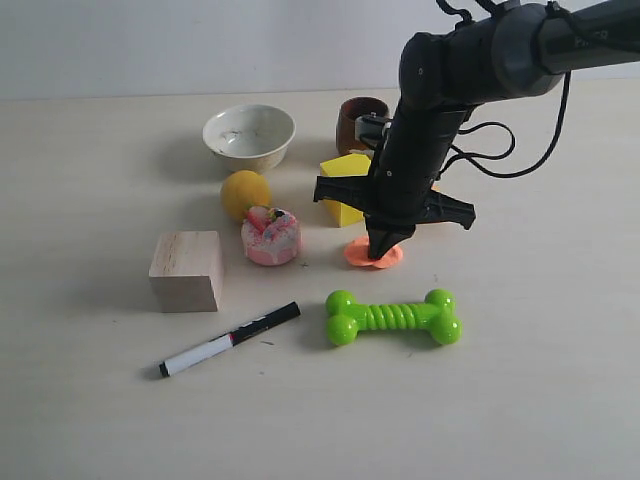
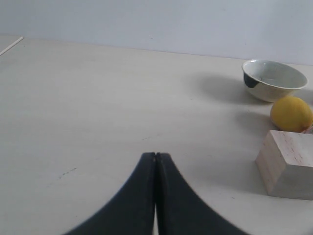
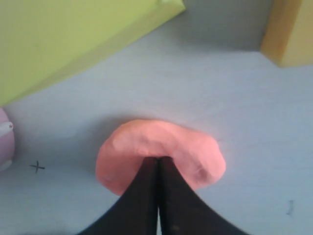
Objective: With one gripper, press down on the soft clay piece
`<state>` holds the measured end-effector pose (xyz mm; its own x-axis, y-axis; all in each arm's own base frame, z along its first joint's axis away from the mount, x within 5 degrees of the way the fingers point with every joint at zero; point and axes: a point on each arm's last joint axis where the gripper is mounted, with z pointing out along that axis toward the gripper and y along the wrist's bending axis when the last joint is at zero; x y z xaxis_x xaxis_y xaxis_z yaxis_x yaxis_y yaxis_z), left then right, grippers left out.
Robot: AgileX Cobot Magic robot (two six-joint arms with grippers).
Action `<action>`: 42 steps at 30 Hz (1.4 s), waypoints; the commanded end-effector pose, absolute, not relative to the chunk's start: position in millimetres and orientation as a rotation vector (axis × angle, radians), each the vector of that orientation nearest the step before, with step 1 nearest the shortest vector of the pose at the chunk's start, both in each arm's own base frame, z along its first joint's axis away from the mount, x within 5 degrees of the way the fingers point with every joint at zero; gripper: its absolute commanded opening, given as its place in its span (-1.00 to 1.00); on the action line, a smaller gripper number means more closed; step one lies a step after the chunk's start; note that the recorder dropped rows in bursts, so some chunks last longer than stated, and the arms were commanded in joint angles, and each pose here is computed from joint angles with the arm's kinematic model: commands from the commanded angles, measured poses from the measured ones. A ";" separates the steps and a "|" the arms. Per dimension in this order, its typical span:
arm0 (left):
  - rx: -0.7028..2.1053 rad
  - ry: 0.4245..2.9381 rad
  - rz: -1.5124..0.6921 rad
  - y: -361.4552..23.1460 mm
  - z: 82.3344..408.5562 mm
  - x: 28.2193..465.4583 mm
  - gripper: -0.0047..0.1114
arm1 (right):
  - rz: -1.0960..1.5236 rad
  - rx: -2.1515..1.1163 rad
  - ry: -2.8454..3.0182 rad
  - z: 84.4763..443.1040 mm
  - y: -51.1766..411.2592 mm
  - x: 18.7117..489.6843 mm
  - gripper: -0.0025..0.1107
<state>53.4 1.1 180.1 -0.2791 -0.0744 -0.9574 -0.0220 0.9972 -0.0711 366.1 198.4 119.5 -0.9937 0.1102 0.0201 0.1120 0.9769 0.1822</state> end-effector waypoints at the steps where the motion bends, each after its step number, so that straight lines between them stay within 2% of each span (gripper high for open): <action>1: -0.071 1.839 -0.065 0.5 181.1 53.2 -0.92 | -0.292 -0.177 -3.130 110.0 200.8 369.2 -0.96; 17: -0.071 1.839 -0.065 0.5 181.1 53.2 -0.92 | -0.240 -0.175 -3.045 81.0 200.7 364.8 -0.96; 42: -0.071 1.839 -0.065 0.5 181.1 53.2 -0.92 | -0.231 -0.129 -3.033 80.3 200.2 363.3 -0.94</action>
